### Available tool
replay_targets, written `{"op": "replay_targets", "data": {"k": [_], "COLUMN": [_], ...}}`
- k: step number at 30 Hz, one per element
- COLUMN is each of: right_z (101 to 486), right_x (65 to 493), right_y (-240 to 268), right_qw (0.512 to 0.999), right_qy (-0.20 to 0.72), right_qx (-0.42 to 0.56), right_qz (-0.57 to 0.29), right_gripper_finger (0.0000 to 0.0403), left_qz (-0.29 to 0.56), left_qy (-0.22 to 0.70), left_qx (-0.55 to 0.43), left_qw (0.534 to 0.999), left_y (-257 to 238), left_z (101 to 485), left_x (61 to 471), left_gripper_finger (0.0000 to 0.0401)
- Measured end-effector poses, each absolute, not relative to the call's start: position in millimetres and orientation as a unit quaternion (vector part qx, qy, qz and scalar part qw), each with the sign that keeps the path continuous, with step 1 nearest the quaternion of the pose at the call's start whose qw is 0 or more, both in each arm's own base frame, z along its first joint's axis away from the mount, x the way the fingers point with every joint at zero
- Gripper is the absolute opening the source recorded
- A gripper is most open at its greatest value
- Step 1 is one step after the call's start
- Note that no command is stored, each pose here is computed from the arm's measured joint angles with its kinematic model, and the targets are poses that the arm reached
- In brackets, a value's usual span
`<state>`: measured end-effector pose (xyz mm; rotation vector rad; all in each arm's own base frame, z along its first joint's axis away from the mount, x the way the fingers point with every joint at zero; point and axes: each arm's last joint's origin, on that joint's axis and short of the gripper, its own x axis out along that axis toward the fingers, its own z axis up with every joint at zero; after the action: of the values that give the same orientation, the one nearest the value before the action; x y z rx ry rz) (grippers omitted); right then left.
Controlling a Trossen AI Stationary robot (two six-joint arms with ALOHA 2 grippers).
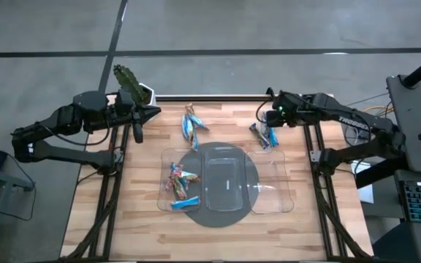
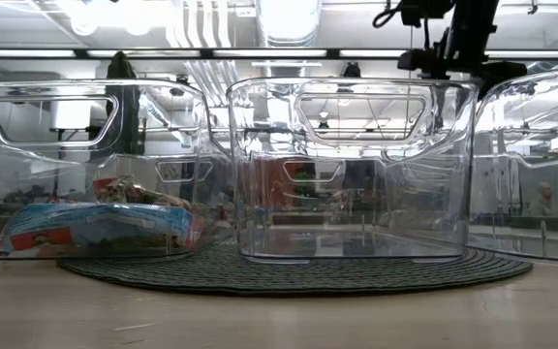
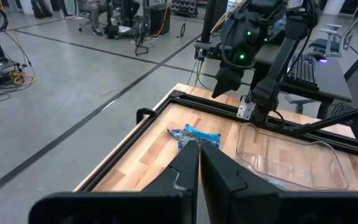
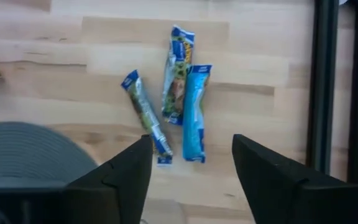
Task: Pick and place Granola Bars by type
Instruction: Put the blue granola bar into the middle transparent bin
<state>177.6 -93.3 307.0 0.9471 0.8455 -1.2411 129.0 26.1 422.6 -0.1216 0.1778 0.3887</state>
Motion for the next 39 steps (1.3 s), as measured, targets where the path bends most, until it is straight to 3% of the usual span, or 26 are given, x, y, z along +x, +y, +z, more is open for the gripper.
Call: {"op": "replay_targets", "data": {"k": [12,25,39], "right_z": [301,256,194], "right_x": [173,179,199], "right_y": [-116,-127,-142], "right_qw": [0.651,0.645,0.58], "right_qy": [0.366,0.384,0.496], "right_qx": [0.415,0.447,0.424], "right_qz": [-0.521,-0.487,-0.487], "right_gripper_finger": [0.0275,0.0262,0.0264], "left_qz": [0.198,0.22,0.225], "left_qy": [0.092,0.093,0.091], "left_qx": [-0.06,-0.059,-0.069], "left_qw": [0.974,0.969,0.968], "left_y": [27,28,29], "left_z": [422,421,421], "left_x": [132,133,133], "left_gripper_finger": [0.0,0.0,0.0]}}
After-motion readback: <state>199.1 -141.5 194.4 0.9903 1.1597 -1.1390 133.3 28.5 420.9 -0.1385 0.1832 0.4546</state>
